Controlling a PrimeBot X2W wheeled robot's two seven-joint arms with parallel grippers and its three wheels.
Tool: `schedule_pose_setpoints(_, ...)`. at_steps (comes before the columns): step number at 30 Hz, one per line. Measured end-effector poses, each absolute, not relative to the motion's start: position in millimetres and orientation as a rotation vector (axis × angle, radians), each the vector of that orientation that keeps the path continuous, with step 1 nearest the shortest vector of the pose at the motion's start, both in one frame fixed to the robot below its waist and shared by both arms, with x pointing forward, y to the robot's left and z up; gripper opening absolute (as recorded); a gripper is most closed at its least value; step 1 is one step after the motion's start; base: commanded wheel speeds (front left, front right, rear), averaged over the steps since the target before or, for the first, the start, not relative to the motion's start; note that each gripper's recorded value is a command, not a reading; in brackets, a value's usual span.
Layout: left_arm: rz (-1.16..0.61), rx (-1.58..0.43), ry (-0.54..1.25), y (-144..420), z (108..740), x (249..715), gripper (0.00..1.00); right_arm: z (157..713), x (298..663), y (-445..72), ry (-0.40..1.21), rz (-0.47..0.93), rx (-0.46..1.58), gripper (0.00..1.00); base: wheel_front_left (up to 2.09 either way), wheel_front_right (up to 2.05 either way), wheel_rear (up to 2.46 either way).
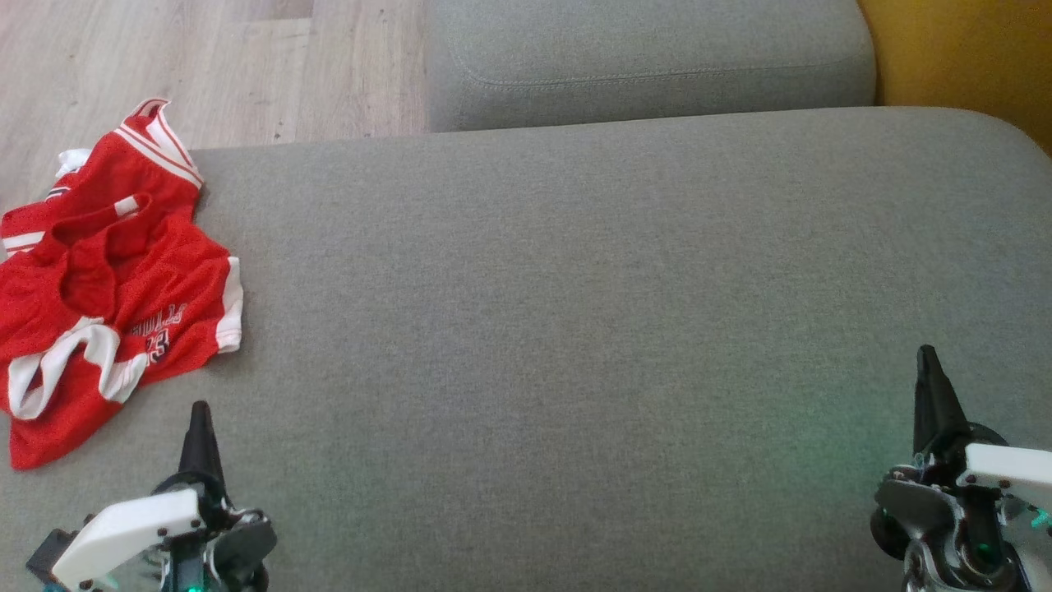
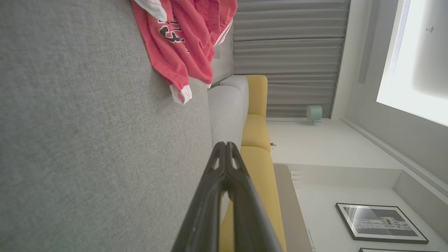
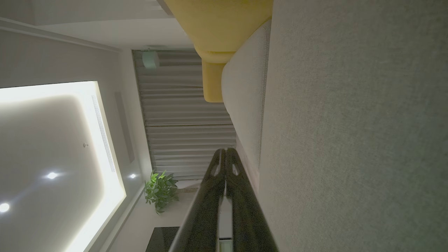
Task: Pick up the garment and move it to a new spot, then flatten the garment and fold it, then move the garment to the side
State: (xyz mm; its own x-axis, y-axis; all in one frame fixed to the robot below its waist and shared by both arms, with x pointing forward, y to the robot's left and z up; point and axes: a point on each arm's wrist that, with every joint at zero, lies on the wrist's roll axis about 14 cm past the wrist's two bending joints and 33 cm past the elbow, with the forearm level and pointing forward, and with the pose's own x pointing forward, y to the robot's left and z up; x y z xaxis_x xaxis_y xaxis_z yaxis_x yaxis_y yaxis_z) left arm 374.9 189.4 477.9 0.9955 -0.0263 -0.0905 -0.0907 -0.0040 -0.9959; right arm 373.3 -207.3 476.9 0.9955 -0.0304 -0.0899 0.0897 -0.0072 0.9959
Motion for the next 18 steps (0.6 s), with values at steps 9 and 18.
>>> schedule_pose_setpoints(9,0.051,-1.575,0.092,189.4,477.9,374.9,0.00,476.9,373.3,-207.3,0.047,-0.095,1.575,0.00,0.00,0.00,0.00)
schedule_pose_setpoints(18,0.051,-1.575,0.092,189.4,477.9,374.9,0.00,476.9,373.3,-207.3,0.047,-0.095,1.575,0.00,0.00,0.00,0.00)
